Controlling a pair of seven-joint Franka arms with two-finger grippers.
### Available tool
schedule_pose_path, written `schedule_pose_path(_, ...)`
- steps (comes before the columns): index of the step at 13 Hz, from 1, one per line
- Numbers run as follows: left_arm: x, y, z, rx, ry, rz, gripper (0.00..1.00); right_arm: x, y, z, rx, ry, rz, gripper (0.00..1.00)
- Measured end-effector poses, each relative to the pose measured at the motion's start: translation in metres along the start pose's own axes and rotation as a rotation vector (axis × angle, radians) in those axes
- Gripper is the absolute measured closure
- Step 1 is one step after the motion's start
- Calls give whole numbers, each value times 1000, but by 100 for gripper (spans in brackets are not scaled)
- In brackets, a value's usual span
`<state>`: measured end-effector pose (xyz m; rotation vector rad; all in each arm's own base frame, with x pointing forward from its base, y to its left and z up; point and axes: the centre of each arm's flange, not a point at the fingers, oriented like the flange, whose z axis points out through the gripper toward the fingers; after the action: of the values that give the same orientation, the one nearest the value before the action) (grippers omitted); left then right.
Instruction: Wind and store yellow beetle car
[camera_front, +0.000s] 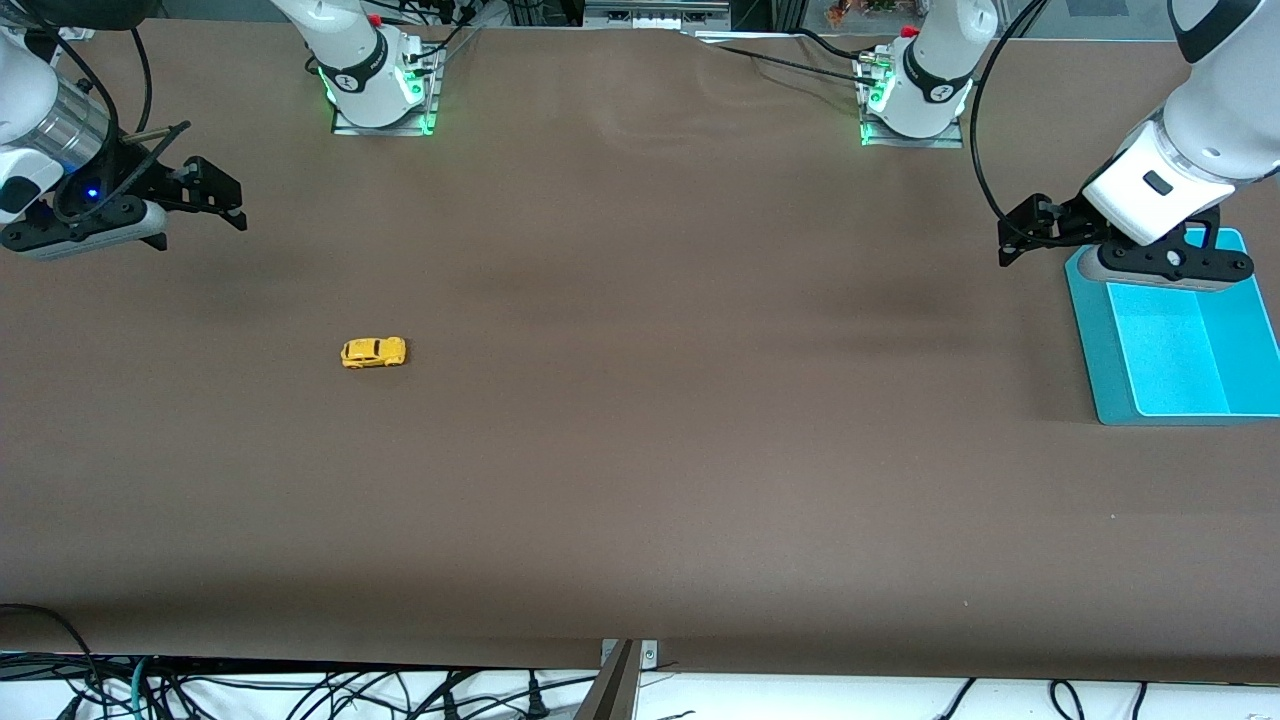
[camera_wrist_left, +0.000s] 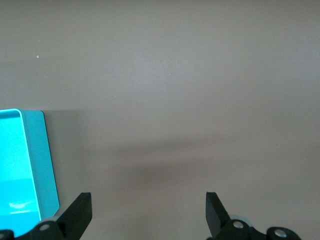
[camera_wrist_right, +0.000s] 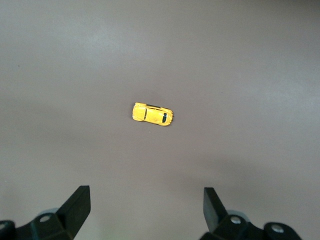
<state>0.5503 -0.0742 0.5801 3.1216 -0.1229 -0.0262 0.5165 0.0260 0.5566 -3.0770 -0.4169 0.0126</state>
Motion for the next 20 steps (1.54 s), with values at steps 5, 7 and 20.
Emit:
schedule_pose_path(5, 0, 0, 0, 0, 0, 0, 0, 1, -1, 1, 0, -1, 13, 0)
schedule_pose_path(7, 0, 0, 0, 0, 0, 0, 0, 1, -2, 1, 0, 0, 13, 0)
schedule_pose_path(20, 0, 1, 0, 0, 0, 1, 0, 6, 2, 4, 7, -9, -9, 0)
